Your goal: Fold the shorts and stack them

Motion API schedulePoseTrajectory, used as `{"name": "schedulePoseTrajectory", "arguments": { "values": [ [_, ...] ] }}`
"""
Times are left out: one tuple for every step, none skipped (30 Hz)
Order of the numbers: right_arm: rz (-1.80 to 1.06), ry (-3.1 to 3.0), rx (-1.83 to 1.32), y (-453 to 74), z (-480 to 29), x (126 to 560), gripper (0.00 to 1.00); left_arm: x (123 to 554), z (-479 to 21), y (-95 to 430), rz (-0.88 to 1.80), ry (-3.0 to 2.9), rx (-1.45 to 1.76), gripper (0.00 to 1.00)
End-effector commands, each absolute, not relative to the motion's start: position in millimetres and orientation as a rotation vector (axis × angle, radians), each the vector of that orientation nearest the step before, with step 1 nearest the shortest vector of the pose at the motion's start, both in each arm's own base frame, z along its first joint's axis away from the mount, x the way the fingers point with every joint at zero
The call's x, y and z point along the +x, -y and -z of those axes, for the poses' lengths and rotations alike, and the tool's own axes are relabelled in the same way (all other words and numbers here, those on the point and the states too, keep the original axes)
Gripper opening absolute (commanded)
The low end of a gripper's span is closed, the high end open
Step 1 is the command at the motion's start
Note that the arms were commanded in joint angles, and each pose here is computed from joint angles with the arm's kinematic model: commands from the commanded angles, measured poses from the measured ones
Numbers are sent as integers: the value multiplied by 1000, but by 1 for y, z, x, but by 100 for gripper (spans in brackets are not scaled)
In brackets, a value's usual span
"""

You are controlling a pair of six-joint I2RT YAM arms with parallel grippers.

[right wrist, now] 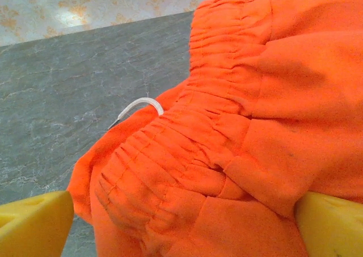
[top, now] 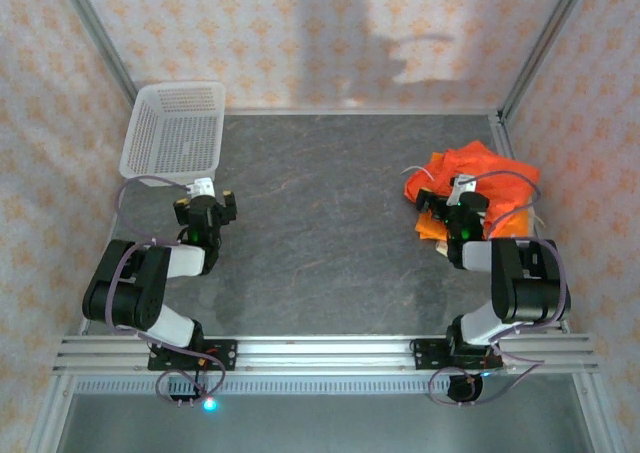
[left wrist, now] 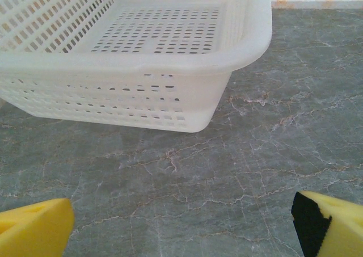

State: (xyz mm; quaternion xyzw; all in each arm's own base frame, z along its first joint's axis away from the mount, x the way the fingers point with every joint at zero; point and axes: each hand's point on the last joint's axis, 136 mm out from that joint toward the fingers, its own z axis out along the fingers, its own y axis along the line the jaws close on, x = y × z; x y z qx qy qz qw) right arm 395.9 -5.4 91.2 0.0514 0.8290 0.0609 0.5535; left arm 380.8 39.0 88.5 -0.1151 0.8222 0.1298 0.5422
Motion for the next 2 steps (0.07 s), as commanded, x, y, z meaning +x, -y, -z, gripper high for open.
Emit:
{"name": "schedulePoseTrajectory", "arguments": {
  "values": [
    [-132,-1961,140,7,-89,395,99,385,-98,-42,-306,-1927,-288,100],
    [-132,-1965,139,6,-88,395,99,385,-98,-42,-307,-1927,-287,100]
  ]
}}
